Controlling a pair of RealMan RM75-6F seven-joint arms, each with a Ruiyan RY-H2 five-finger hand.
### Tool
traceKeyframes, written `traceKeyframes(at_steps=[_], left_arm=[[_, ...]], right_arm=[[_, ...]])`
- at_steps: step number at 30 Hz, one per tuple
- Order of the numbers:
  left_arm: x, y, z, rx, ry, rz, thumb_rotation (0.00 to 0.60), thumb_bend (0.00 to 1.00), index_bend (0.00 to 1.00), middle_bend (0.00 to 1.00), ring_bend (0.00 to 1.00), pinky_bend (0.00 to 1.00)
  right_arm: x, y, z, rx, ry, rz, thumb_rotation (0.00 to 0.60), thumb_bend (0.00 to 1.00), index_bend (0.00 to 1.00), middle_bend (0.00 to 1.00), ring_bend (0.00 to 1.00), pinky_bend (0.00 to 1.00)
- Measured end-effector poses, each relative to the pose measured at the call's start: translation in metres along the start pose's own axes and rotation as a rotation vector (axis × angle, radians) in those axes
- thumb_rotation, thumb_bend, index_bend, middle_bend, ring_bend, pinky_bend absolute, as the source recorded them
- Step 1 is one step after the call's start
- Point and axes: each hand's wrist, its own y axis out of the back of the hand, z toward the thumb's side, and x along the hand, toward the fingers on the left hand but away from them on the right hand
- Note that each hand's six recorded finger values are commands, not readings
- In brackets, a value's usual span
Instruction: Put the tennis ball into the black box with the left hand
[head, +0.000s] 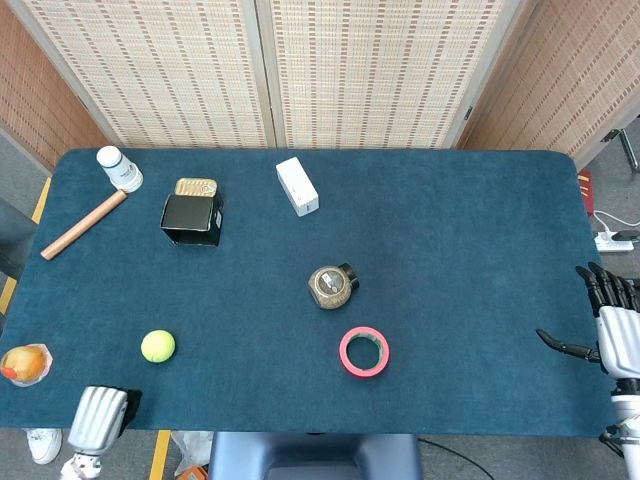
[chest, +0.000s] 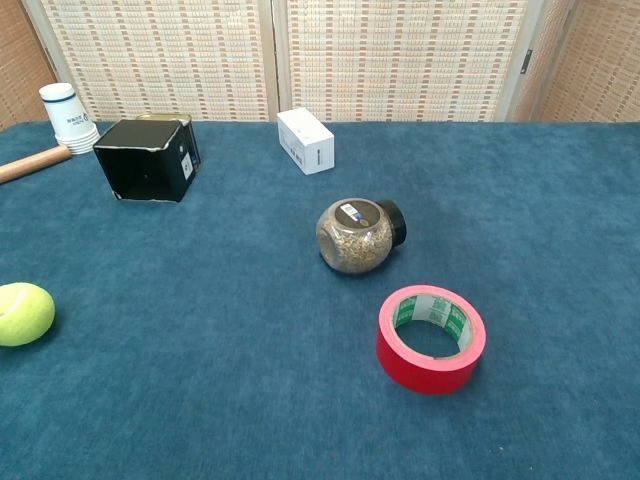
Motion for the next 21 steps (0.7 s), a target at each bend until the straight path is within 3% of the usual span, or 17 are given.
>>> traceKeyframes(at_steps=[13, 21], left_arm=[[0.013, -0.032, 0.013, 0.058, 0.041, 0.046, 0.6, 0.7, 1.0, 1.0, 1.0, 1.0], [0.016, -0.055, 0.017, 0.096, 0.034, 0.024, 0.6, 0.7, 1.0, 1.0, 1.0, 1.0]], right_arm=[[-0.001, -0.002, -0.001, -0.006, 0.007, 0.028, 0.506, 0.0, 0.06, 0.0, 0.0, 0.0], [-0.001, -0.003, -0.001, -0.01, 0.017, 0.044, 0.507, 0.0, 0.07, 0.0, 0.0, 0.0]])
